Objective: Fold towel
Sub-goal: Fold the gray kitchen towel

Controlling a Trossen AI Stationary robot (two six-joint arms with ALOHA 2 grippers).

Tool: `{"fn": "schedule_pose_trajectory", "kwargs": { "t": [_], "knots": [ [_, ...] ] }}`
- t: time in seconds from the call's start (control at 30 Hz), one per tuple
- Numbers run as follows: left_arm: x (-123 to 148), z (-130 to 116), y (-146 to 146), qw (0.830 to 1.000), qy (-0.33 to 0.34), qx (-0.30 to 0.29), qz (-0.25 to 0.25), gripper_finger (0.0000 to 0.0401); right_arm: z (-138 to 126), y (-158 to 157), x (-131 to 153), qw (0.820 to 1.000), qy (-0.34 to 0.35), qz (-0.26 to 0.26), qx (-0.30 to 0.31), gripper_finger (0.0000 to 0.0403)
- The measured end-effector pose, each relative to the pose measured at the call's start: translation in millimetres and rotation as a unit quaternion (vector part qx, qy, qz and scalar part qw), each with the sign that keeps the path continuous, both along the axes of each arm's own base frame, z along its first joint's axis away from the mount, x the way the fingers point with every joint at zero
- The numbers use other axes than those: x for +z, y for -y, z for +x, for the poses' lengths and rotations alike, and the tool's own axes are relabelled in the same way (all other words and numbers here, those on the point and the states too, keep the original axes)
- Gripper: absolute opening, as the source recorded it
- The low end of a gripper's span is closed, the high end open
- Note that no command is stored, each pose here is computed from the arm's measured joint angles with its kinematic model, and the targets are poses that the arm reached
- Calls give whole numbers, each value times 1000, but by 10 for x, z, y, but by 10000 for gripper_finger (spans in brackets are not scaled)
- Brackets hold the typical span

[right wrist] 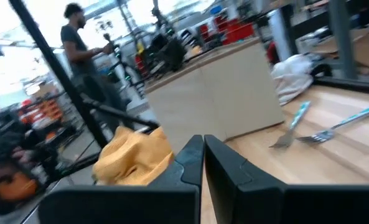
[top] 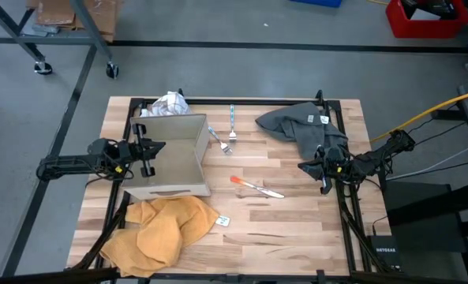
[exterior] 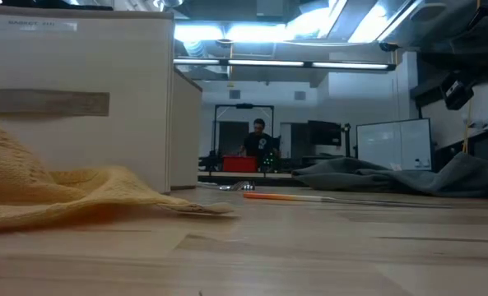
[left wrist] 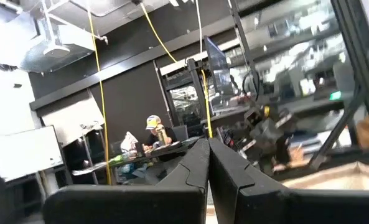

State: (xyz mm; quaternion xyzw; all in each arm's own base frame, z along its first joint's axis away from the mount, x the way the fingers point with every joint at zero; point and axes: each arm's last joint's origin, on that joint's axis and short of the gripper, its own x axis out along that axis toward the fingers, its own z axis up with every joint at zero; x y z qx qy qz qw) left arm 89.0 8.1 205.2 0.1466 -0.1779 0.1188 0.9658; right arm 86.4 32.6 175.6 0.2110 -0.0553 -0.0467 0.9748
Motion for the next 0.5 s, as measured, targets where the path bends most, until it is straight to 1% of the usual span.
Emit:
{"fn": "schedule_pose_trajectory", "kwargs": {
  "t": [0.1, 0.2, 0.33, 0.5],
  "knots": [
    [83, -40, 2, 997, 63, -24, -45, 0, -11, 15, 75, 999, 36, 34, -14, 19],
    [209, -119, 6, 987, 141, -42, -66, 0, -28, 31, 151, 995, 72, 62, -23, 19],
    [285, -182, 9, 971, 199, -75, -108, 0, -38, 52, 177, 994, 78, 59, -54, 19],
    [322, -218, 4, 971, 220, -57, -81, 0, -46, 72, 184, 991, 79, 67, -86, 19]
  ]
}}
